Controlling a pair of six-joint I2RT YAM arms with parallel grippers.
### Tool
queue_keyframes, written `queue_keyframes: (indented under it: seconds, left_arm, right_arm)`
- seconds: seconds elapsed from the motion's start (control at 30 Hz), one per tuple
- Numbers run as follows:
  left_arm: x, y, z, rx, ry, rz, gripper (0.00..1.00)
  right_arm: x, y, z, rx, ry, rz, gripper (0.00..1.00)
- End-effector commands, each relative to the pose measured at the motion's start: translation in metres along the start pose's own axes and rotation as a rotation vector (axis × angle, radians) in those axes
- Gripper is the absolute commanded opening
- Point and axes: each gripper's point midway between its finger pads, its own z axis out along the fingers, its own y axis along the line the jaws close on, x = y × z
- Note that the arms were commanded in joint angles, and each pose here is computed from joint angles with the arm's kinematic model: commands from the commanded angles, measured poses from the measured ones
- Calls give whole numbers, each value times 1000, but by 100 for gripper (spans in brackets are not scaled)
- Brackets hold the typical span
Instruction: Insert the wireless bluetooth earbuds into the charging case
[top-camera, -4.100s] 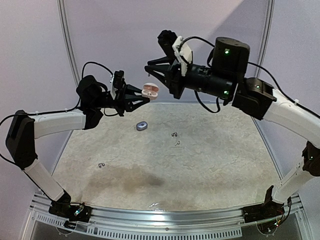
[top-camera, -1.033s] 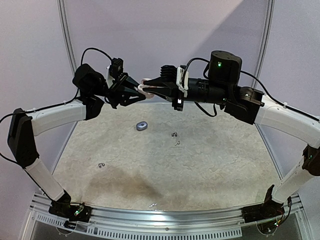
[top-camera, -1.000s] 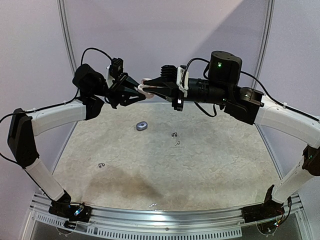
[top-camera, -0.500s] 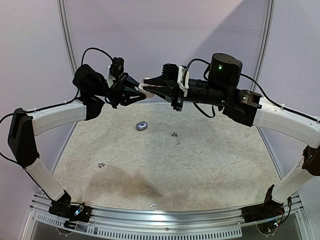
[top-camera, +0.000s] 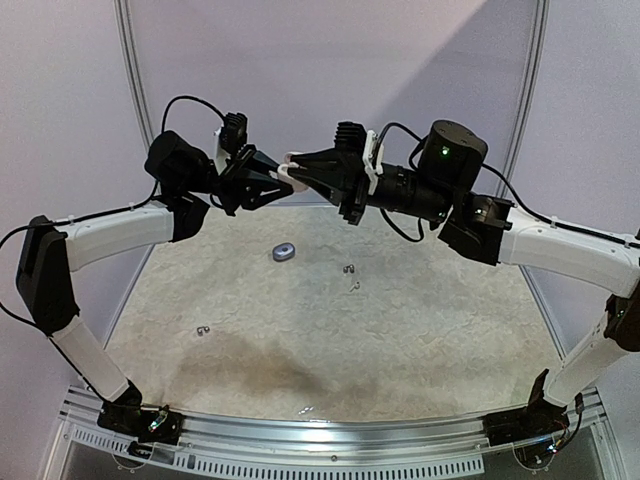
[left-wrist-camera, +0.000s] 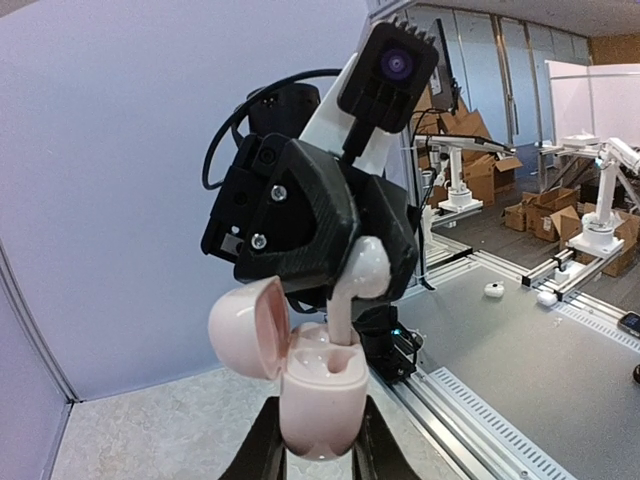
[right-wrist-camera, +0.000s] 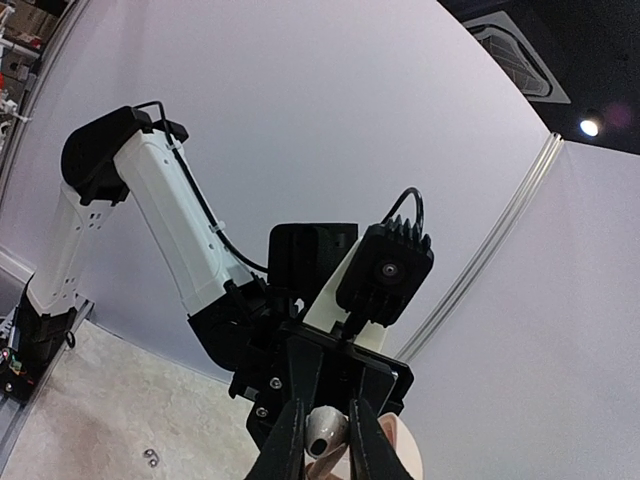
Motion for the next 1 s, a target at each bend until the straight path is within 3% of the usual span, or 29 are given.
queue_keyframes:
  seconds: [0.0,0.63,0.97]
  left_arm:
    - [-3,0,0,-9,-16,28,0]
    - [-5,6,-1,-45,-34,37,0]
    - [-6,8,-3,-55,-38,43,0]
  right_arm:
    - [25,-3,0,40,44,87,14]
    - [31,-7,6,81,-3,205,15]
    - [45,-7,1,109,60,200,16]
